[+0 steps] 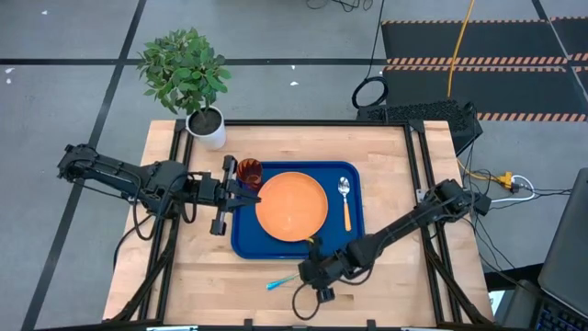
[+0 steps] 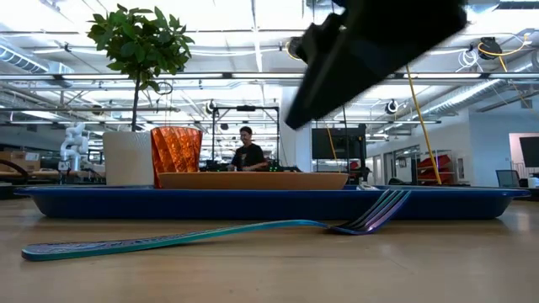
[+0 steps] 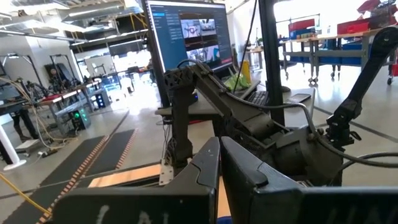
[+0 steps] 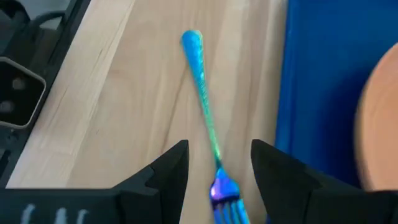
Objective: Pick and place plate/cup/fork/spoon on tray
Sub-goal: Put the fork on the serving tray to the right of the plate
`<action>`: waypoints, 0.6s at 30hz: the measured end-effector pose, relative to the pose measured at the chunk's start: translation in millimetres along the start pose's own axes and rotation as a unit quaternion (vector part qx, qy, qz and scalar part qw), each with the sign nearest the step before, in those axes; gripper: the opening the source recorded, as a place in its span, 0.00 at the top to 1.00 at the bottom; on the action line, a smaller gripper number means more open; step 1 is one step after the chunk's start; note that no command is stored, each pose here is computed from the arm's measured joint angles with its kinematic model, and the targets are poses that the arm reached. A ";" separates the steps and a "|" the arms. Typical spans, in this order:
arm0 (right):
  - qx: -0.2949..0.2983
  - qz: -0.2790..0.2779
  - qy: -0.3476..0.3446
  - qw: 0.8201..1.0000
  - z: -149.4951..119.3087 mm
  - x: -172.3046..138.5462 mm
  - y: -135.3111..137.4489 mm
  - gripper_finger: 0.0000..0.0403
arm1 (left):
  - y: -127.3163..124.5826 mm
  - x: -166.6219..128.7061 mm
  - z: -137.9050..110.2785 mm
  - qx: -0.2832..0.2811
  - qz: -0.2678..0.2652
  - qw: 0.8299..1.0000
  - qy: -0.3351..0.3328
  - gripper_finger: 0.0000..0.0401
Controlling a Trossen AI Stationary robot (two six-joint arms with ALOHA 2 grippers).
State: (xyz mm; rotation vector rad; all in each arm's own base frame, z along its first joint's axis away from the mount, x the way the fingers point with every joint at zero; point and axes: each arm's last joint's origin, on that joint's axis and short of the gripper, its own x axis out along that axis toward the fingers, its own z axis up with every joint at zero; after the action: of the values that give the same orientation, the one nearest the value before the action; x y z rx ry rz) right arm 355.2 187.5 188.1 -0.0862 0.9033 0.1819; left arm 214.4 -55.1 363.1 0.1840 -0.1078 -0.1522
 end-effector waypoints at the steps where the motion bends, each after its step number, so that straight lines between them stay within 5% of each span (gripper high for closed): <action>1: -0.001 0.002 0.001 1.000 -2.4 0.6 2.0 0.58 | 0.0 0.0 0.0 0.000 0.000 1.000 0.000 0.95; 8: 0.006 0.014 -0.043 0.999 -1.2 3.6 6.3 0.58 | 0.1 0.0 0.7 0.001 0.001 1.000 -0.004 0.95; 18: 0.015 -0.006 -0.018 1.000 -22.4 12.9 0.8 0.58 | 0.4 0.0 2.4 -0.004 0.002 1.000 -0.012 0.95</action>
State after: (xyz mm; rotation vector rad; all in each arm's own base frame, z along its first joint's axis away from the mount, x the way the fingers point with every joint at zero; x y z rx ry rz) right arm 345.6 186.5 164.2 -0.0603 0.8693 0.1572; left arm 214.1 -55.1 365.6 0.1740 -0.1313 -0.1500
